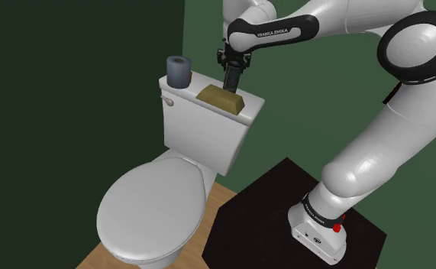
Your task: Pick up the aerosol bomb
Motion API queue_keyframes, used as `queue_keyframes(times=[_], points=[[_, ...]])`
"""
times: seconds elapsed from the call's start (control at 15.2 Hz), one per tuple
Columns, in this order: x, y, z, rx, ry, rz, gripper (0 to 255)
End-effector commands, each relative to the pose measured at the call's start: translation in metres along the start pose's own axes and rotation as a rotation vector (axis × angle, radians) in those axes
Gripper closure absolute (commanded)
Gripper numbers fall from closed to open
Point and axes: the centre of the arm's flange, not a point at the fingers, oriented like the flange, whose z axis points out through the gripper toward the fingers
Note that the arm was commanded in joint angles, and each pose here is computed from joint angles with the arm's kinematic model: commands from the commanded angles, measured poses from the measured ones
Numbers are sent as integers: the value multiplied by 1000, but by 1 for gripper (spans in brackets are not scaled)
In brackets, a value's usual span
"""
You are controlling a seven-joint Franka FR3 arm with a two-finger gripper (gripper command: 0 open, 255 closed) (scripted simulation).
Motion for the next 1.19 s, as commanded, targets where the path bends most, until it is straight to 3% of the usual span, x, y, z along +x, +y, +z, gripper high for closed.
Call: queue_keyframes(times=[0.0, 0.46, 1.12], points=[[0, 0, 1, 0, 0, 0, 255], [0, -1, 1, 0, 0, 0, 255], [22, 6, -46, 0, 0, 0, 255]])
